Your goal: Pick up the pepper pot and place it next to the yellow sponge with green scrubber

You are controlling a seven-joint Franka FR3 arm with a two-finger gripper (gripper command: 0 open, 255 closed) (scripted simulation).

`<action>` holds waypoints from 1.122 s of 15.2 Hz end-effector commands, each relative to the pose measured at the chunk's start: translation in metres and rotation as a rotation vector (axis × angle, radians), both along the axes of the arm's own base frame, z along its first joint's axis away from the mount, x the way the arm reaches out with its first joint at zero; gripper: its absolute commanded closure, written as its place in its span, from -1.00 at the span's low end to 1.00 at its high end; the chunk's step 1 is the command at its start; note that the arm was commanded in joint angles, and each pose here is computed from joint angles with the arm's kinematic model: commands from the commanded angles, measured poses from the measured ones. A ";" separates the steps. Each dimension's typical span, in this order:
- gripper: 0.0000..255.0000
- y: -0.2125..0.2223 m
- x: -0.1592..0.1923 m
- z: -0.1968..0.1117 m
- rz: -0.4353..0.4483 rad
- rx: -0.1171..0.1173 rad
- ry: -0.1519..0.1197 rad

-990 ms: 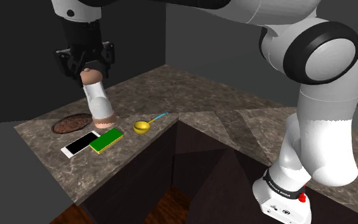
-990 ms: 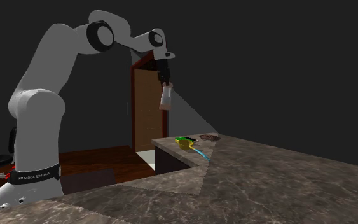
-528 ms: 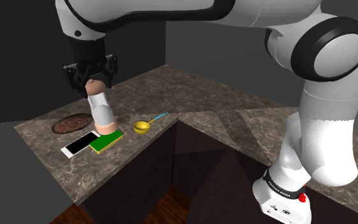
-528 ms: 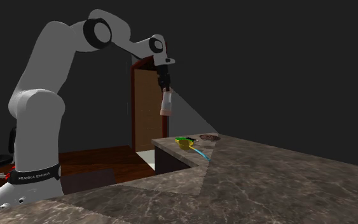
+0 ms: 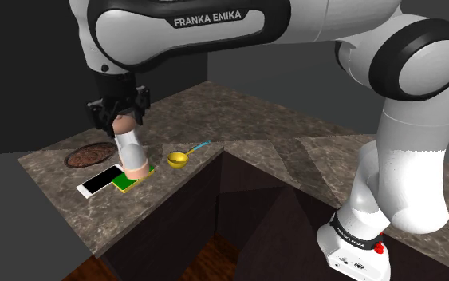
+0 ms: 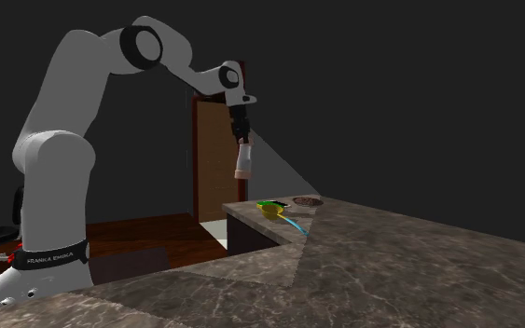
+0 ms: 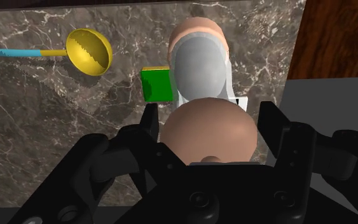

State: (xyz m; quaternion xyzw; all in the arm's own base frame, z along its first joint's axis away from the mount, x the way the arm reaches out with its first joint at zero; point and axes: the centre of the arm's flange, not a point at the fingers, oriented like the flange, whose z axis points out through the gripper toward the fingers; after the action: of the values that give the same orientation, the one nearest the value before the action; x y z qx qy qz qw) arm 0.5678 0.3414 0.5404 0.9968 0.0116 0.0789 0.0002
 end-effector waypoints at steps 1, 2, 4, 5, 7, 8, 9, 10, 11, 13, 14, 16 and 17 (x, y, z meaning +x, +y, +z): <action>1.00 0.001 -0.001 -0.010 0.000 0.000 -0.001; 1.00 0.001 -0.001 -0.016 0.000 0.000 -0.001; 1.00 0.001 -0.001 -0.026 0.000 0.000 -0.001; 1.00 0.001 -0.001 -0.031 0.000 0.000 -0.001; 1.00 0.001 -0.001 -0.042 0.000 0.000 -0.001; 1.00 0.001 -0.001 -0.047 0.000 0.000 -0.001; 1.00 0.001 -0.001 -0.053 0.000 0.000 -0.001; 1.00 0.001 -0.001 -0.058 0.000 0.000 -0.001; 1.00 0.001 -0.001 -0.063 0.000 0.000 -0.001; 1.00 0.001 -0.001 -0.074 0.000 0.000 -0.001; 1.00 0.001 -0.001 -0.079 0.000 0.000 -0.001; 1.00 0.001 -0.001 -0.090 0.000 0.000 -0.001; 1.00 0.001 -0.001 -0.095 0.000 0.000 -0.001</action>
State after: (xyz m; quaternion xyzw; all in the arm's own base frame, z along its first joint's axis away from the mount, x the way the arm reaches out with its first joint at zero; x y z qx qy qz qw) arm 0.5675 0.3418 0.4502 0.9968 0.0116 0.0788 0.0003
